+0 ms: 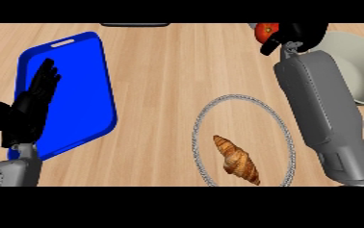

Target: Pick the tomato from the placemat and place it in the bowl

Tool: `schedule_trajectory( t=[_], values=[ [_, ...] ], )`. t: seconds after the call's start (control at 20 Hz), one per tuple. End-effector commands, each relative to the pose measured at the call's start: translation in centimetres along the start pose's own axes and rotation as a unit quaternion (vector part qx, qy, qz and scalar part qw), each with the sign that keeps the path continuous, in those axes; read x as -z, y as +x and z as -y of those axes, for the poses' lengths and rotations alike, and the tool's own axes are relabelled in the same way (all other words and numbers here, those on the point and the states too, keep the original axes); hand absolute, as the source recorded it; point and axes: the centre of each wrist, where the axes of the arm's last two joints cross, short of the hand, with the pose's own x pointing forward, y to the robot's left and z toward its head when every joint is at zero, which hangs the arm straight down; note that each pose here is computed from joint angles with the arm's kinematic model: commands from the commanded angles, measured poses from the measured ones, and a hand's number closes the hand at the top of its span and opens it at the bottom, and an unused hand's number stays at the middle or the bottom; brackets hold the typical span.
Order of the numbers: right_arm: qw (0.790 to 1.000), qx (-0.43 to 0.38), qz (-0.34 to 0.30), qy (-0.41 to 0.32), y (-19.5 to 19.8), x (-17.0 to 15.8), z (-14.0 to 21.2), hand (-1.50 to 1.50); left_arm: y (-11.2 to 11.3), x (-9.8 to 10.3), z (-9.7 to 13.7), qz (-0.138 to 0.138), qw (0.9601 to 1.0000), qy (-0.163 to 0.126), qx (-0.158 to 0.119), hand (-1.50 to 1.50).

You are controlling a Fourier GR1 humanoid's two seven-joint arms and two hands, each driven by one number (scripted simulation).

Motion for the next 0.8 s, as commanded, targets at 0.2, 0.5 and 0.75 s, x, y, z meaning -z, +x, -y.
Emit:
schedule_trajectory(
  t=[0.2,0.5,0.75],
  values=[
    [0.993,0.059,-0.050,-0.093,-1.0,2.1,7.6,1.50,0.2,-0.4,0.9,0.010,0.9999,0.006,-0.006,0.00],
    [0.988,0.094,-0.071,-0.098,-6.7,3.7,7.3,1.50,0.8,0.1,-2.1,-0.004,1.0000,-0.004,-0.002,0.00],
    [0.986,0.121,-0.074,-0.083,-9.5,6.9,7.1,1.50,1.0,-0.1,0.9,0.000,1.0000,-0.001,0.000,0.00]
  ],
)
